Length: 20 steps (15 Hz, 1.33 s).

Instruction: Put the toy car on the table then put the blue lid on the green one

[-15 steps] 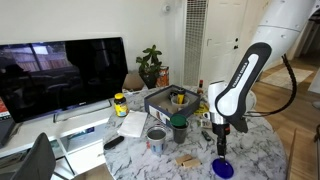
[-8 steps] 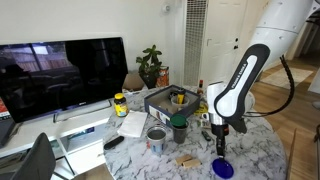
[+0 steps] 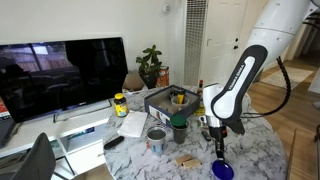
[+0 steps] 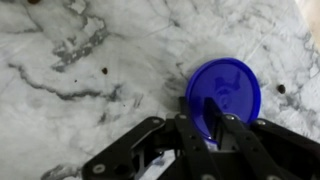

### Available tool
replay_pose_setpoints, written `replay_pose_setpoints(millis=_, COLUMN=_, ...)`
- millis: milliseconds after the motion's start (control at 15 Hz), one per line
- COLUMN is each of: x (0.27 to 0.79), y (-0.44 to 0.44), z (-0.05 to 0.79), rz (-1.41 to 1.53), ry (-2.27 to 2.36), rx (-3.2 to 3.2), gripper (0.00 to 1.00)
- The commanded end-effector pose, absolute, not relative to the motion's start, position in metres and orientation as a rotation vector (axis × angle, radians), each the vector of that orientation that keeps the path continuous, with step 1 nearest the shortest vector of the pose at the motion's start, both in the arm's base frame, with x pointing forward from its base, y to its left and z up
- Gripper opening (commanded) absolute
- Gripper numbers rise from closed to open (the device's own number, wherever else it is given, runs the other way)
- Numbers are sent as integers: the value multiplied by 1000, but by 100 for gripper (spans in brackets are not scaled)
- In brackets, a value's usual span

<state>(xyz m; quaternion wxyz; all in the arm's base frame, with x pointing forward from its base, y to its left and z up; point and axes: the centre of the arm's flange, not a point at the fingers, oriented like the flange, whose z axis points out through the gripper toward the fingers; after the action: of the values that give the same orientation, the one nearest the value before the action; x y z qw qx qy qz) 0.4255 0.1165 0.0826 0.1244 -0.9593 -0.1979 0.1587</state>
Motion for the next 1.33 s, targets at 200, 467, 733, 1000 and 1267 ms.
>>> replay_pose_setpoints(millis=200, x=429, y=136, z=73, rz=579, ry=-592, rx=-2841, gripper=24)
replay_pose_setpoints(millis=467, x=432, y=132, z=70, rz=608, ry=-574, rx=-2886, gripper=0)
replay_pose_setpoints(millis=733, x=433, y=132, z=68, rz=639, ry=-565, rx=-2907, gripper=0)
replay_pose_setpoints(millis=1000, x=432, y=131, z=75, rz=628, ry=-553, rx=-2909, gripper=0)
replay_pose_setpoints(millis=1267, x=427, y=121, z=97, rz=542, ry=-537, rx=-2900, gripper=0)
